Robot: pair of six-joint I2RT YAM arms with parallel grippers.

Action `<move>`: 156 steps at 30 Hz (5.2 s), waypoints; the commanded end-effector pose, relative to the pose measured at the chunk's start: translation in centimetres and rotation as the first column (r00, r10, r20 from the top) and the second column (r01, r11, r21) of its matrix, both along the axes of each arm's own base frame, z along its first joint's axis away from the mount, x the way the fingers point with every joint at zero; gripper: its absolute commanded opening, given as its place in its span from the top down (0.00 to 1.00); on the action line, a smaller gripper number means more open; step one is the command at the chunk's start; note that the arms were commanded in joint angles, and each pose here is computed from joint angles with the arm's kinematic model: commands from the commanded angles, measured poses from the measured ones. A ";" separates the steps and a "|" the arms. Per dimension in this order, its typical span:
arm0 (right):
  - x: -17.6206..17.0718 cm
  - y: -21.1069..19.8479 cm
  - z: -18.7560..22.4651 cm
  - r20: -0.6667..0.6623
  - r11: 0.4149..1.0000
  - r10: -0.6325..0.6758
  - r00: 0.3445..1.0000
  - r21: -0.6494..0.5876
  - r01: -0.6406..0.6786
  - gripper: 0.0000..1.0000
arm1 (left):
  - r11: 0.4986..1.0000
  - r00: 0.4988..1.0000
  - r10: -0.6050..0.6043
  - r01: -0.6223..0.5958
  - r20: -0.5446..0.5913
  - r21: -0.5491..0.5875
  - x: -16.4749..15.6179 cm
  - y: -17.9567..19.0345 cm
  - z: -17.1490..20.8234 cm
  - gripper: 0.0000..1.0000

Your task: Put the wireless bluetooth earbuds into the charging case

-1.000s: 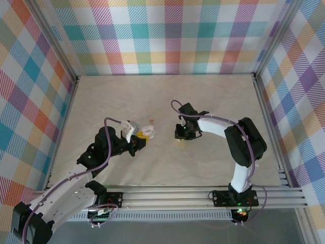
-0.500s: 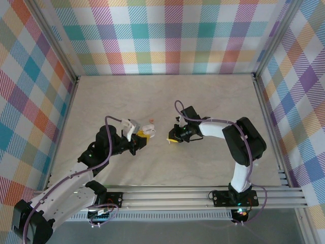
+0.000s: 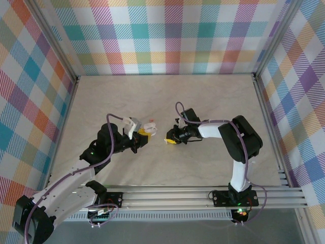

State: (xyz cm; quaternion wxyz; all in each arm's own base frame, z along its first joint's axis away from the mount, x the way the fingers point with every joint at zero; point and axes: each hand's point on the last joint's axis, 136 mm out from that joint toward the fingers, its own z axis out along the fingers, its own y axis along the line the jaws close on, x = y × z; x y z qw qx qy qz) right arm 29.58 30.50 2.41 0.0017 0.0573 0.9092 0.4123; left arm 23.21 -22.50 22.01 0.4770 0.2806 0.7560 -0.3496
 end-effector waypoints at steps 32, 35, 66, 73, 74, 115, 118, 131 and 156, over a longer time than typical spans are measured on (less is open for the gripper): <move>-2.5 -8.5 1.3 0.085 0.915 -0.079 0.993 -0.389 0.106 0.57 | 0.987 0.984 -0.150 0.155 0.097 -0.040 -1.5 -2.0 1.4 1.00; -3.5 -7.2 1.3 0.069 0.915 -0.079 0.994 -0.391 0.100 0.56 | 0.970 0.959 -0.226 0.238 0.169 -0.053 -2.1 -2.9 0.9 1.00; -0.5 -2.0 -0.2 0.101 0.908 -0.052 0.993 -0.409 0.089 0.60 | 0.955 0.901 -0.282 0.297 0.328 0.004 -3.9 -2.8 1.5 1.00; 0.0 -2.9 0.7 0.115 0.860 -0.045 0.992 -0.501 0.097 0.60 | 0.959 0.906 -0.269 0.282 0.329 0.008 -3.9 -2.5 1.9 1.00; -0.1 -2.9 0.8 0.115 0.858 -0.046 0.992 -0.504 0.098 0.60 | 0.960 0.906 -0.266 0.279 0.329 0.008 -3.9 -2.4 2.0 1.00; 0.6 -1.8 -0.3 0.075 0.776 0.000 0.997 -0.629 0.047 0.61 | 0.949 0.888 -0.287 0.315 0.359 -0.020 -5.2 -2.5 3.3 1.00; 0.8 -1.8 -0.2 0.079 0.776 0.003 0.997 -0.629 0.048 0.61 | 0.949 0.888 -0.287 0.315 0.358 -0.019 -5.2 -2.5 3.2 1.00; -0.1 -1.6 -0.5 0.054 0.776 0.032 0.998 -0.631 0.010 0.63 | 0.951 0.889 -0.283 0.310 0.359 -0.018 -5.2 -2.4 3.2 1.00; 1.1 -2.3 6.1 0.257 0.798 0.032 0.966 -0.589 0.130 0.73 | 0.958 0.897 -0.256 0.285 0.361 -0.029 -5.2 -2.2 3.4 1.00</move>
